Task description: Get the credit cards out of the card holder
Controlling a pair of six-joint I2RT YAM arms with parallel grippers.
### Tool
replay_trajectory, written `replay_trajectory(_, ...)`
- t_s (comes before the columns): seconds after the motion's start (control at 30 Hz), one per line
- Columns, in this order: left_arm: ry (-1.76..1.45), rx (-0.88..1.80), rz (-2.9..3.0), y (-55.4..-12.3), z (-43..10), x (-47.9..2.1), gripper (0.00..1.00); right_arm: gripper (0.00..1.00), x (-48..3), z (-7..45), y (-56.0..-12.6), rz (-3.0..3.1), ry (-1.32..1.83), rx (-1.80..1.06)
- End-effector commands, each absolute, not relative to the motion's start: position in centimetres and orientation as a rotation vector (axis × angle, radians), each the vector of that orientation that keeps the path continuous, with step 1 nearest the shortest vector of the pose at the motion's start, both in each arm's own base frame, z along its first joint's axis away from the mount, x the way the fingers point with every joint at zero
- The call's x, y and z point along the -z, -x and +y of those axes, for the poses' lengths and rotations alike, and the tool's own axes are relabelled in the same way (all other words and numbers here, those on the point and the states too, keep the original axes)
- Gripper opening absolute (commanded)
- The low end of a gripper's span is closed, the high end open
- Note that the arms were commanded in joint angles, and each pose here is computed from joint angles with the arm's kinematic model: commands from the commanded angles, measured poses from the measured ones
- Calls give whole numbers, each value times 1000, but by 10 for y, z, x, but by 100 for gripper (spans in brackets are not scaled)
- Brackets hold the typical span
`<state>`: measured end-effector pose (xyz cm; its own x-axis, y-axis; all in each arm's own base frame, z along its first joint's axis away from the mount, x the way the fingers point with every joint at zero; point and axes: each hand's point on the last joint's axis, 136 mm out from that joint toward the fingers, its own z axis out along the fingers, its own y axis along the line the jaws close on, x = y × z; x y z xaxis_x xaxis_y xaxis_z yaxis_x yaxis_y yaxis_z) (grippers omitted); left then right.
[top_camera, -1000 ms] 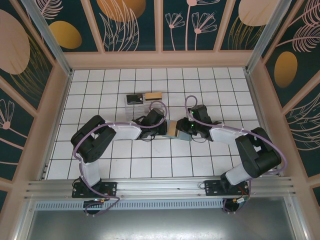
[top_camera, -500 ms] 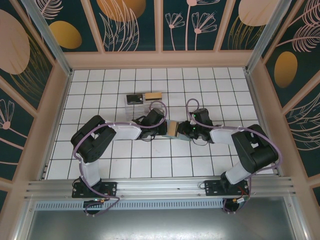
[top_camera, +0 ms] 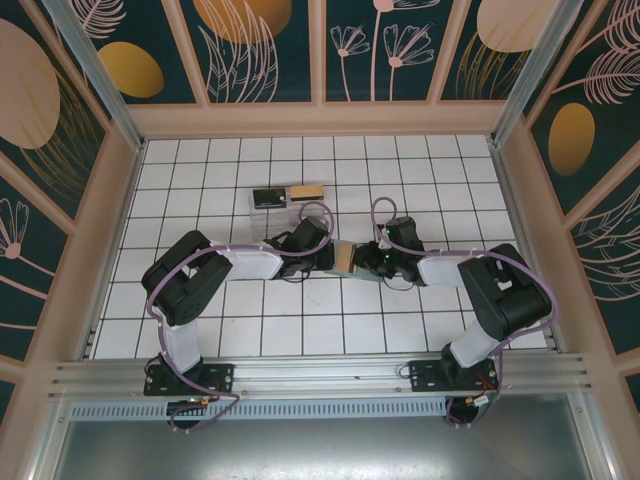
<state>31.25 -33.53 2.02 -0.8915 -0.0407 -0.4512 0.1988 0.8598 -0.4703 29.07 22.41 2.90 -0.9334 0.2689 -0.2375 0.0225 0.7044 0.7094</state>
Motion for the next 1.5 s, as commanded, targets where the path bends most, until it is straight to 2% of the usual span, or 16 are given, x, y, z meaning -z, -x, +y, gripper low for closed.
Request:
replay_trajectory(0.0, -92, 651, 2662, -301, -319, 4, 0, 23, -24, 224, -290, 2600, -244, -1084)
replay_trajectory(0.33, -90, 647, 2662, -301, -319, 4, 0, 1, -25, 220, -289, 2603, -255, -1070)
replay_trajectory(0.77, -80, 618, 2676, -300, -314, 8, 0, 0, -26, 190, -283, 2589, -318, -1035)
replay_trajectory(1.2, -74, 638, 2633, -306, -317, -11, 1, 0, -48, 170, -274, 2545, -292, -988)
replay_trajectory(1.27, -70, 644, 2624, -307, -318, -15, 14, 0, -51, 168, -272, 2544, -277, -972)
replay_trajectory(1.3, -67, 652, 2617, -308, -319, -19, 28, 0, -52, 167, -272, 2540, -269, -967)
replay_trajectory(1.33, -62, 663, 2608, -308, -320, -23, 34, 0, -52, 168, -271, 2540, -262, -967)
replay_trajectory(1.47, -62, 730, 2564, -311, -327, -43, 31, 0, -53, 171, -275, 2538, -248, -978)
